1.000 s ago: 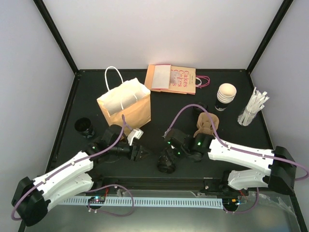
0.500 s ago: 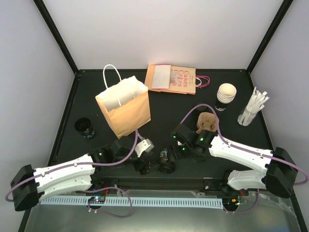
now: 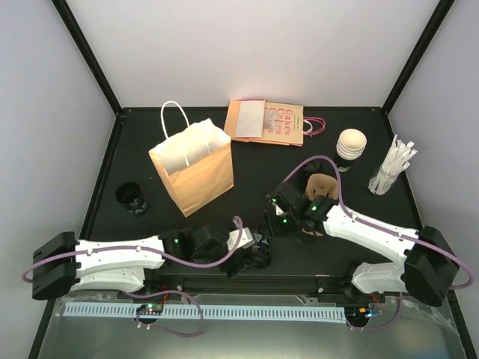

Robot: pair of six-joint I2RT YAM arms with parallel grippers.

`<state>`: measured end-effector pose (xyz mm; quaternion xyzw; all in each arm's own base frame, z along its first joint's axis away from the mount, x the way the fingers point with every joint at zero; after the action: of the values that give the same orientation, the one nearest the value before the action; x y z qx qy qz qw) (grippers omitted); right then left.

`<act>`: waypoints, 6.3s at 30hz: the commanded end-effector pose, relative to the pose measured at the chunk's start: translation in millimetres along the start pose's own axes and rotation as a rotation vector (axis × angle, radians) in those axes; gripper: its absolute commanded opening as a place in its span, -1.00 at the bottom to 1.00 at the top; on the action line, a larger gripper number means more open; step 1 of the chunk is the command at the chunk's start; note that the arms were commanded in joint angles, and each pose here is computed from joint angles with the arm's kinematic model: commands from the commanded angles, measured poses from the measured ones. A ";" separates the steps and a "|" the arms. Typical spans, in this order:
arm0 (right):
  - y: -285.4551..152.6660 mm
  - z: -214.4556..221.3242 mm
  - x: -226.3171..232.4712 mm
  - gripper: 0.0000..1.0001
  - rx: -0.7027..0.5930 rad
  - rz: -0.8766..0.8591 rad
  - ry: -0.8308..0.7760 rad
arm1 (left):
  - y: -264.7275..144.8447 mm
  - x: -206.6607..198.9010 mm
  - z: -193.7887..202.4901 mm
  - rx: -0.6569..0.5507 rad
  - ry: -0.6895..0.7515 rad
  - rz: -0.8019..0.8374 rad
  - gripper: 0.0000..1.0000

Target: Pack the takeout coffee

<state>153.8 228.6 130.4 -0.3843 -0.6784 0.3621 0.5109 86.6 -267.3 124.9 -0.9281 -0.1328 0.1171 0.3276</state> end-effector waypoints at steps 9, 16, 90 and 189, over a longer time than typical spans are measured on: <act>21.9 -30.8 9.5 0.22 0.005 -0.155 -0.025 | 18.6 6.2 -19.5 0.046 0.075 -0.124 0.57; 37.2 -47.6 7.8 0.15 0.020 -0.211 -0.003 | 22.6 2.5 -17.1 0.054 0.094 -0.095 0.27; -15.9 -72.0 -34.5 0.20 -0.181 -0.066 -0.030 | -15.6 10.9 -33.1 0.008 0.045 -0.051 0.76; -53.3 -70.5 -15.0 0.22 -0.201 -0.201 -0.150 | -32.3 75.8 -54.1 0.217 -1.064 0.335 -0.56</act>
<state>234.2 193.8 171.4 -0.3827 -0.7480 0.2772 0.4661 165.8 -243.2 171.9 -0.7367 -0.1535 0.5714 0.3274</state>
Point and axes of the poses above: each gripper's point midway between its finger pads, its own y axis out along the fingers, its own x axis along the line the jaws close on, z = x × y, the point moved 4 cm from there along -y, back along the fingers, and after that the axes turned 6 degrees about y, right-handed, at the moved point
